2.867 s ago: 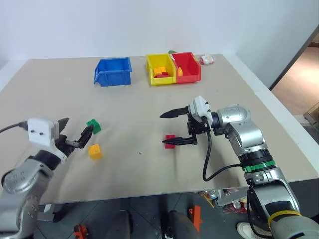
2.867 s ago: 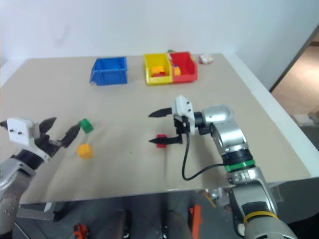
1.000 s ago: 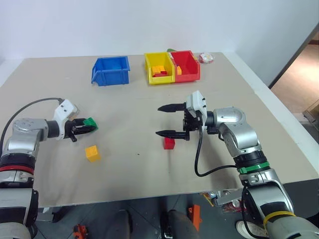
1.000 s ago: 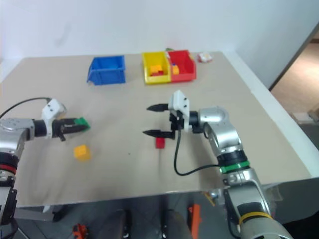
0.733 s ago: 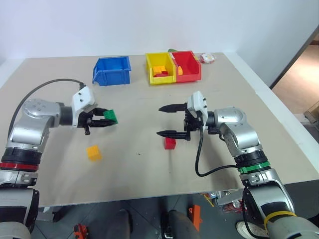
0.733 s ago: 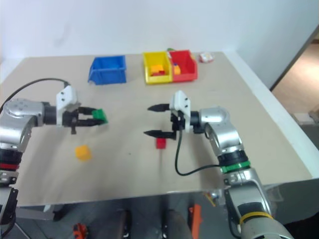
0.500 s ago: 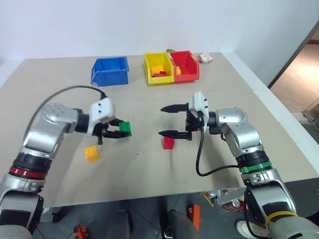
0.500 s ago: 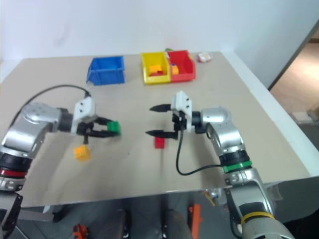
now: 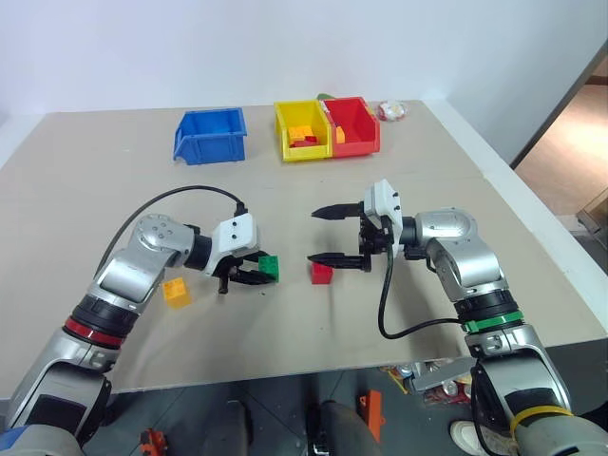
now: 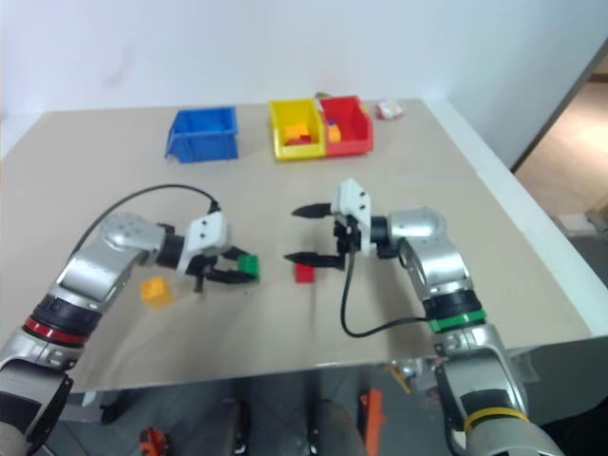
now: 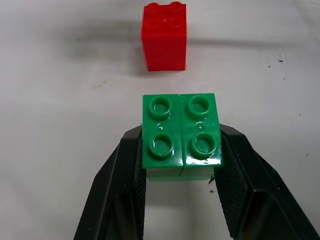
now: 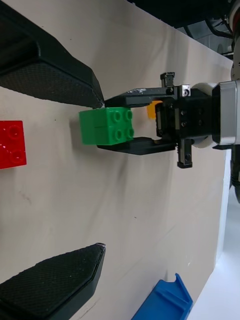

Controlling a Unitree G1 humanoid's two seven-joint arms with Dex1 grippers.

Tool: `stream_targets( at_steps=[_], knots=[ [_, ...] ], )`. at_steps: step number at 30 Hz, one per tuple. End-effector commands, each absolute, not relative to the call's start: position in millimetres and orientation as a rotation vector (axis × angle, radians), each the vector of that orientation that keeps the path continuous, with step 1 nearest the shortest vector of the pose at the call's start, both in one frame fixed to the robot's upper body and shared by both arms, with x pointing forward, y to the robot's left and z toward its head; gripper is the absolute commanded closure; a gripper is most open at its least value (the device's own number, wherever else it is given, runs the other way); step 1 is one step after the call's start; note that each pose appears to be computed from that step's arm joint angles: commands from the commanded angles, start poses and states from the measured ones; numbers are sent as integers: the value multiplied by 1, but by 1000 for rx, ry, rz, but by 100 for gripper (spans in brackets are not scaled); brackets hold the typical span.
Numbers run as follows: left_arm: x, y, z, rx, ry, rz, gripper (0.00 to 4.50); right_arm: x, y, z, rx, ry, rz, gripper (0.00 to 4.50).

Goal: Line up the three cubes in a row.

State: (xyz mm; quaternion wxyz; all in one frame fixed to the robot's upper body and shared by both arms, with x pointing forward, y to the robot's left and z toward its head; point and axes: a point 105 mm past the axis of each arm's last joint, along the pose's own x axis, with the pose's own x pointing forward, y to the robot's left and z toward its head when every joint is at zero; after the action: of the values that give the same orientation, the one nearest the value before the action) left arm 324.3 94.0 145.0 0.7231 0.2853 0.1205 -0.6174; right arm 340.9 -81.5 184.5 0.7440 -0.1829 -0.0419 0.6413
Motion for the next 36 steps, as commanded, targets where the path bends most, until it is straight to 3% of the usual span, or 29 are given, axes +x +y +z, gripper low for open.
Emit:
stream_targets(
  at_steps=[1, 20, 36],
  knots=[
    [327, 87, 153, 662, 232, -1356, 318, 338, -86, 198, -420, -153, 1387, 0],
    [322, 81, 134, 644, 303, -1374, 318, 338, -89, 194, -424, -139, 1377, 0],
    [338, 91, 131, 643, 293, -1285, 318, 334, -91, 189, -424, -104, 1405, 0]
  ],
)
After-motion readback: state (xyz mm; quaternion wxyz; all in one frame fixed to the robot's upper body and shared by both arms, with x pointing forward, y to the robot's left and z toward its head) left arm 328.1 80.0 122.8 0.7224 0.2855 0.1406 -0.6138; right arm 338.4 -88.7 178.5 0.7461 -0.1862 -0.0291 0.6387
